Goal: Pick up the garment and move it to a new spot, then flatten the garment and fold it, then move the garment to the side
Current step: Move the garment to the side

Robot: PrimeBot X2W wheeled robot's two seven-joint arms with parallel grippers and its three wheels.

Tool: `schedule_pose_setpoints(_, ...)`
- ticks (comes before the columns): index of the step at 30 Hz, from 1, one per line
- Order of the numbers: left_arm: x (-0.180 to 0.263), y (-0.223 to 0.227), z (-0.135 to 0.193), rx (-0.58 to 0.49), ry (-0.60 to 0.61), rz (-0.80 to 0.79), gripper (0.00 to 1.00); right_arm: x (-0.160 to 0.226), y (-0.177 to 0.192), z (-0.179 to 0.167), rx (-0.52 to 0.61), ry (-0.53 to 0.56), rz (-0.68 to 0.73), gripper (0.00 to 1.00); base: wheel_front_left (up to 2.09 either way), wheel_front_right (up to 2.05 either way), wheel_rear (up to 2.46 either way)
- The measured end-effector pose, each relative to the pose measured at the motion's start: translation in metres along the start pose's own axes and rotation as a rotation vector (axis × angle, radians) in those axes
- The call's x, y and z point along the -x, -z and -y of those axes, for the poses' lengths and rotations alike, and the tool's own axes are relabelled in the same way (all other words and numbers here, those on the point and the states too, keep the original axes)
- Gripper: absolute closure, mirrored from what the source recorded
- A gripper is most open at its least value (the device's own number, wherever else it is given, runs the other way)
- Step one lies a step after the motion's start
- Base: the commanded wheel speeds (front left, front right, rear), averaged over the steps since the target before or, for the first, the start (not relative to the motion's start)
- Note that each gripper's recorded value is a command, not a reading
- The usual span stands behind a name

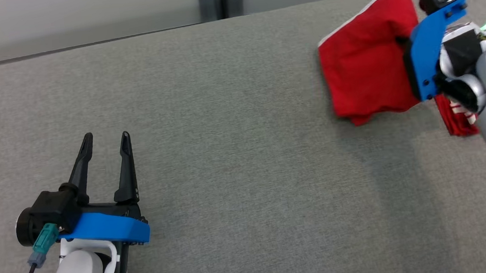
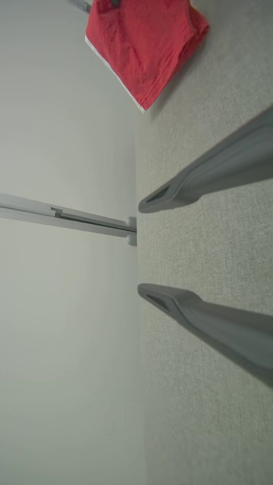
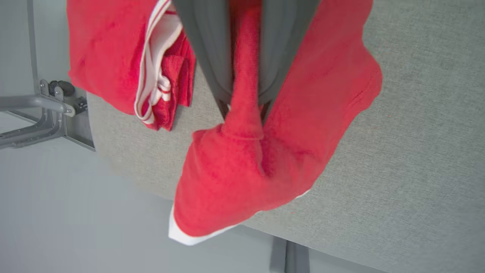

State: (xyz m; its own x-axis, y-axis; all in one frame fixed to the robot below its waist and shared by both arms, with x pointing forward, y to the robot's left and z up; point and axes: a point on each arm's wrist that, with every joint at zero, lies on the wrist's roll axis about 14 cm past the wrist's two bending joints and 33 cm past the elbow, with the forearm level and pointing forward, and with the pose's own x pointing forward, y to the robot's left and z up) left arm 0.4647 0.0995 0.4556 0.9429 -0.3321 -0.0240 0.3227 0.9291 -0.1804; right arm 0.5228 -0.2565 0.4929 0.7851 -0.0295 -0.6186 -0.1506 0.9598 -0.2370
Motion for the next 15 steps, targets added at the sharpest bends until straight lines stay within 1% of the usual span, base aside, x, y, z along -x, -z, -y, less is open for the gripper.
schedule_pose_setpoints(2,-0.006,0.004,0.010,0.006,0.029,-0.006,0.00,0.010,0.003,0.027,-0.016,0.051,0.008,1.00,0.00,0.00,0.00)
schedule_pose_setpoints(7,-0.023,0.012,0.031,0.021,0.099,-0.014,0.00,0.029,0.020,0.088,0.036,0.195,-0.009,1.00,0.00,0.00,0.00)
schedule_pose_setpoints(13,-0.038,0.032,0.034,0.020,0.139,-0.051,0.00,0.028,0.051,0.131,0.059,0.293,-0.057,1.00,0.00,0.00,0.00)
schedule_pose_setpoints(15,-0.043,0.038,0.033,0.018,0.147,-0.062,0.00,0.025,0.062,0.141,0.092,0.318,-0.078,1.00,0.00,0.00,0.00)
